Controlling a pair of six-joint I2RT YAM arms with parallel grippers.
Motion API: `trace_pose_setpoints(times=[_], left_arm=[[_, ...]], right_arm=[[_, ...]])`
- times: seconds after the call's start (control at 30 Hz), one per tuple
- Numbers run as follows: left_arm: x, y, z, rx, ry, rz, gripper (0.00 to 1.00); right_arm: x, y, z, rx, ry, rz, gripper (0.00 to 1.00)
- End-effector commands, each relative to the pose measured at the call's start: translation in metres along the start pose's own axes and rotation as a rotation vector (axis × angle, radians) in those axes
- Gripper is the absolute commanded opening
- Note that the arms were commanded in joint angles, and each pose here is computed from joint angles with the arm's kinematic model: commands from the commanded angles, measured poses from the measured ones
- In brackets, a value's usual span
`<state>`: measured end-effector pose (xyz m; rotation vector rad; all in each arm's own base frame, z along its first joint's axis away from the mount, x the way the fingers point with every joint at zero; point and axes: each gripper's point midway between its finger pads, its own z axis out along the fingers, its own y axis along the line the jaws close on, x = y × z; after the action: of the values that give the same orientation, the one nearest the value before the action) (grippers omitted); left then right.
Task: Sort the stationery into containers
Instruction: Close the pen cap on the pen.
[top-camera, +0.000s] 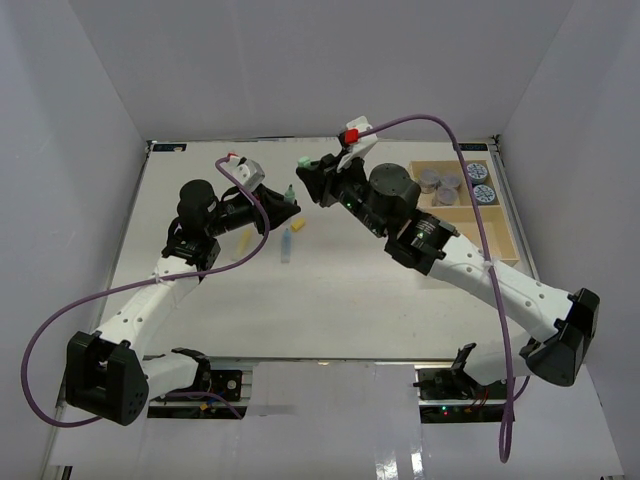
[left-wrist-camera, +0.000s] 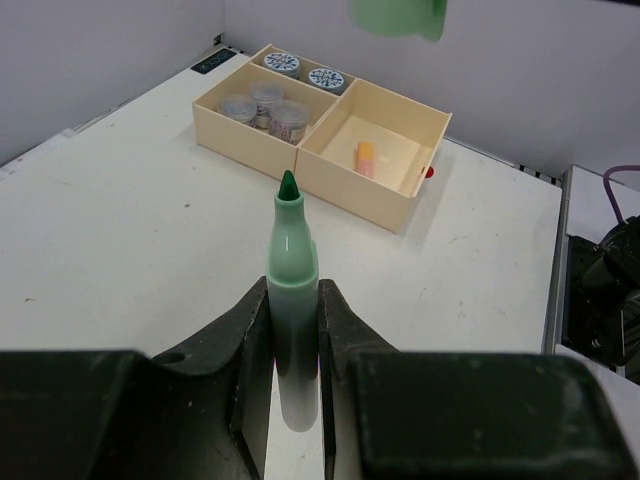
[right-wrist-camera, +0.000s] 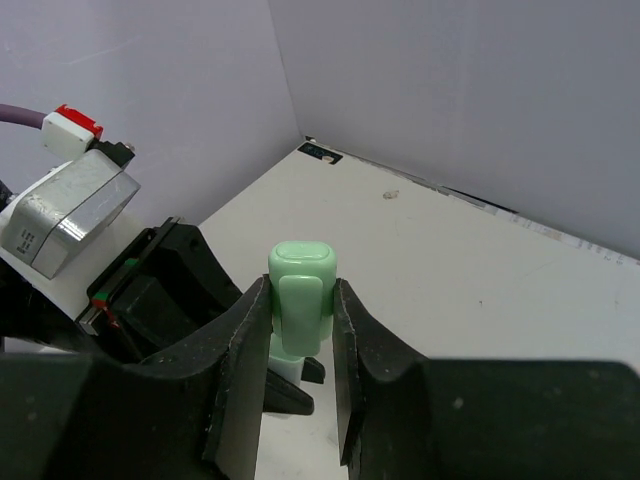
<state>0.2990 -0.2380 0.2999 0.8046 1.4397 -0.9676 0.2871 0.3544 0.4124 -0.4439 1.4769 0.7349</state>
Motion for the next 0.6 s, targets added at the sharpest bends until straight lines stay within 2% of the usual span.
trace_pose_setpoints(times=[0.0,0.2,0.57], left_arm=[[-0.003,-0.001,0.000,-0.004,-0.016,0.008,0.00],[-0.005,-0.001,-0.001,-0.009,-0.023,0.015,0.00],[-0.007,-0.002,-0.002,-0.012,-0.027,0.021,0.00]], right_arm=[[-0.023,0.008,0.011,0.030,-0.108,0.048,0.08],[-0.019,0.020,0.019,0.029,-0.127,0.048,0.08],[0.000,0.022,0.028,0.050,-0.087,0.024,0.08]])
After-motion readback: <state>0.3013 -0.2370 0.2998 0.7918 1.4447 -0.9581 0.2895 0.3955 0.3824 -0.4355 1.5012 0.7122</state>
